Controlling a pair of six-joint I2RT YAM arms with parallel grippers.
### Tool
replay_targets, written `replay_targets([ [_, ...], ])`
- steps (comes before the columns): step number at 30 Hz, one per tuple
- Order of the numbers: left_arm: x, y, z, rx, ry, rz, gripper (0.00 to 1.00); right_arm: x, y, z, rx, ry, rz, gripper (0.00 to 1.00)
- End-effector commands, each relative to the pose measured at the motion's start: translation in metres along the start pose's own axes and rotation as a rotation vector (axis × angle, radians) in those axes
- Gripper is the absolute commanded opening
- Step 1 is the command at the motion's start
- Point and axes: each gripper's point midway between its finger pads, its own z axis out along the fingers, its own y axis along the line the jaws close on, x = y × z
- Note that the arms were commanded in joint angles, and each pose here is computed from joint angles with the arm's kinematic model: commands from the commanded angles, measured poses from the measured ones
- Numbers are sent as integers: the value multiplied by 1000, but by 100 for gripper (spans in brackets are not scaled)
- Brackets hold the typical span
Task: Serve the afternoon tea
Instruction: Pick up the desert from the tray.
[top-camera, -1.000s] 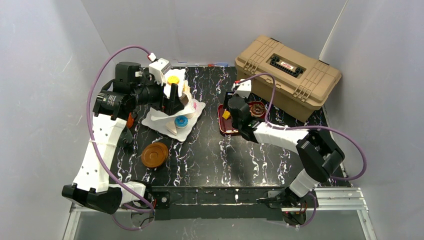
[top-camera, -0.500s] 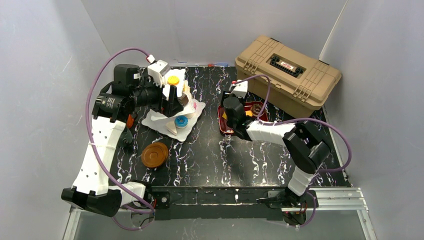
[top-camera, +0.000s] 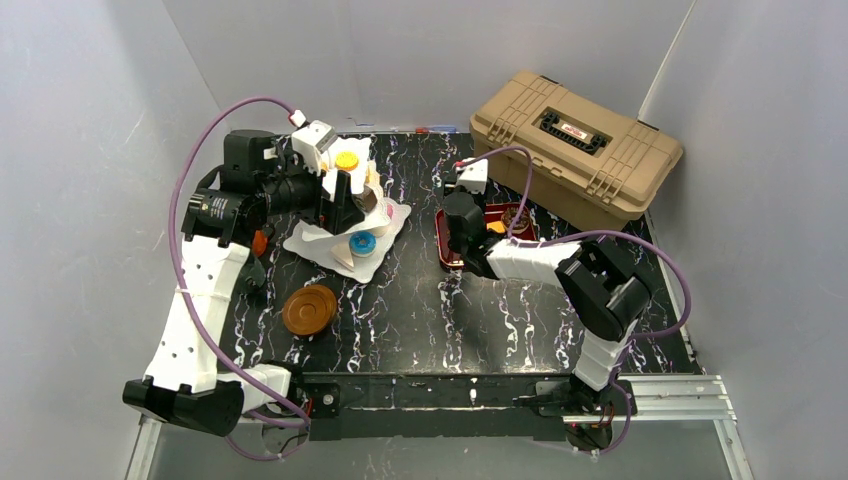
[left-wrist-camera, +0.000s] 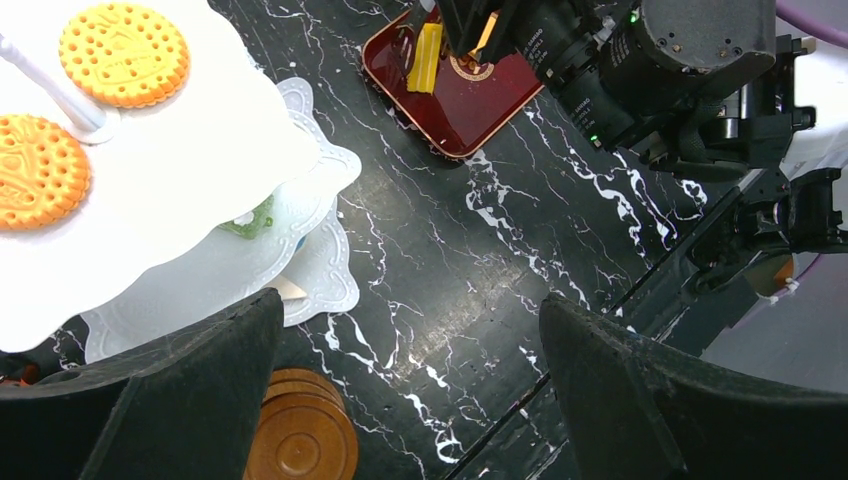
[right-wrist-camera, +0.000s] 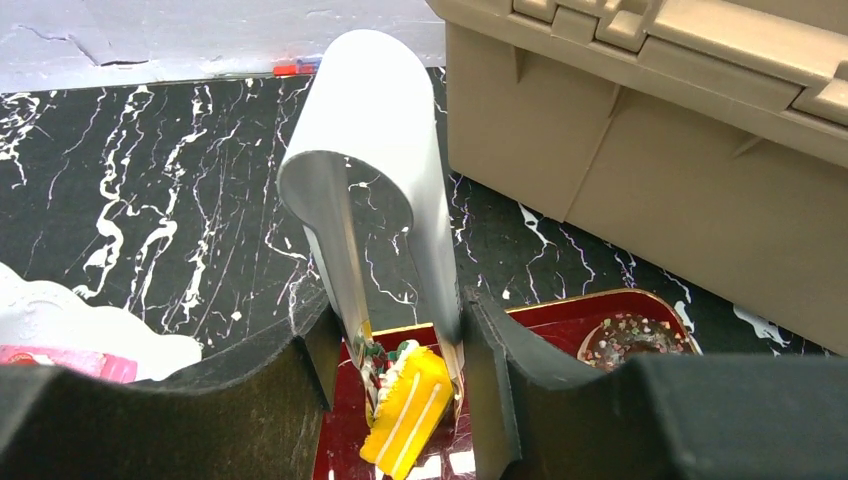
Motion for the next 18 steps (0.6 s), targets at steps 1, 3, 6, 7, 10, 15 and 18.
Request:
replay_targets([
  [1,-8,-2,-11,-5,-31,13,98,-45,2,1,5,-92,88,8],
  [3,-10,1,-12,-16,-31,6,98,-54,2,-5,-18,-95,104,1],
  [6,-18,7,-17,-41,-40,-13,98,-71,0,-18,-70,-100,155,1],
  [7,-21,10,-18,-50,-45,-19,98,-76,0,-24,-98,-101,170,1],
  [10,-29,22,-23,-82,-57,-39,98,-100,-1,-42,-172,-112,210,1],
  [15,-45,46,-36,-125,-98,-89,97,-140,6,-69,-311,-126,273,1],
  [18,-55,65,-48,-164,-131,-127,97,-172,20,-86,-408,-143,294,1],
])
